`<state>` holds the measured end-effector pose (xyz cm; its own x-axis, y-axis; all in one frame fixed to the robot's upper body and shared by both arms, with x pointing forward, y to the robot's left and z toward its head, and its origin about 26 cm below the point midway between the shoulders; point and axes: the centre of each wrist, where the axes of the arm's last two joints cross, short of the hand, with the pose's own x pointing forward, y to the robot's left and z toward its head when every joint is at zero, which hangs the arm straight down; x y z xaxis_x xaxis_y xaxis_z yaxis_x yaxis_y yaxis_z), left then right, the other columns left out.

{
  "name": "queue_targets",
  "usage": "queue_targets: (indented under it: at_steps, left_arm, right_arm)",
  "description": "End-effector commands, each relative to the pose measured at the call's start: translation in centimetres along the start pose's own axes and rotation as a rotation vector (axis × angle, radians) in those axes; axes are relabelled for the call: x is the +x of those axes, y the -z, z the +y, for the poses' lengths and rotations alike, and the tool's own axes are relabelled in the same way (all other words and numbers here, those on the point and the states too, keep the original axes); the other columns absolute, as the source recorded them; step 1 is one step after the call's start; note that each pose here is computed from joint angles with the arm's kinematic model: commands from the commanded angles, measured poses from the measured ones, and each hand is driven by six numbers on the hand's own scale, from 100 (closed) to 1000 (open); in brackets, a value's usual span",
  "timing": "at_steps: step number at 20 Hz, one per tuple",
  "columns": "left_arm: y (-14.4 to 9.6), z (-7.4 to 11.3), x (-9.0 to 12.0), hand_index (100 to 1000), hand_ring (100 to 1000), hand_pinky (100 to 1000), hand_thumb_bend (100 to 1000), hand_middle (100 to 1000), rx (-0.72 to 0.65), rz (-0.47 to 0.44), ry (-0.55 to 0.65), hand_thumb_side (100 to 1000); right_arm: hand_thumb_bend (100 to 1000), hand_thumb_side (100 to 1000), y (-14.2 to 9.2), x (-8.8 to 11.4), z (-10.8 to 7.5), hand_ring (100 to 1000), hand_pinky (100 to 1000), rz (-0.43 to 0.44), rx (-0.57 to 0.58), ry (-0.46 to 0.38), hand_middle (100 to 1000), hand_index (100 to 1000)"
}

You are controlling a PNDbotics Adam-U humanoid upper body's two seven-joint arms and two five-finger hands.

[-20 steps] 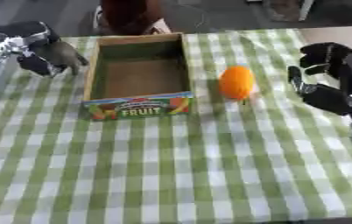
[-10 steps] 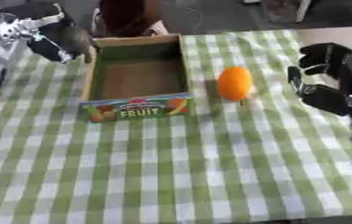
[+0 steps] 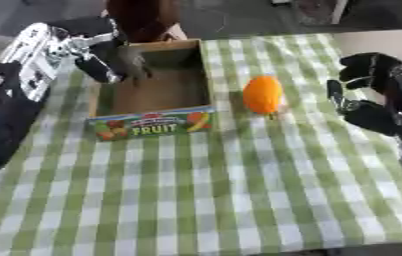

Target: Pick up objects on the table and place them in the box.

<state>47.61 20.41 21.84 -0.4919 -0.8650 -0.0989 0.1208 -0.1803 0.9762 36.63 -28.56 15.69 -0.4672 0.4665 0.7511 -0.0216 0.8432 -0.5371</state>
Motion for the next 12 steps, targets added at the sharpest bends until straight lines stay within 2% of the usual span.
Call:
queue_targets:
  at_steps: [1,4,6,9,10,12]
  left_arm:
    - [0.5,-0.1,0.7,538,529,670,309,452,0.014,-0.012,0.021,169]
    - [1.0,-1.6,0.9,558,548,675,354,470,-0.030,-0.025,0.017,170]
    - [1.1,-2.4,0.8,599,588,689,432,510,-0.062,-0.036,0.009,165]
    - [1.0,-2.9,0.5,673,651,714,727,583,-0.111,-0.058,0.000,145]
    - [0.8,-2.9,0.4,687,658,717,767,593,-0.121,-0.063,-0.002,140]
    - [0.6,-2.6,0.2,687,658,717,767,593,-0.130,-0.067,-0.005,140]
  right_arm:
    - [212,100,0.6,0.7,-0.4,669,659,-0.028,0.000,-0.005,579,721]
    - [212,100,0.6,0.7,-0.4,669,659,-0.028,0.001,-0.004,579,719]
    - [210,100,0.6,0.7,-0.4,669,659,-0.028,0.002,-0.003,579,719]
    - [210,100,0.5,0.6,-0.4,669,659,-0.024,0.002,-0.003,578,717]
    - [210,100,0.5,0.6,-0.4,669,660,-0.023,0.002,-0.004,578,717]
    - [210,100,0.5,0.5,-0.5,669,660,-0.022,0.002,-0.005,578,717]
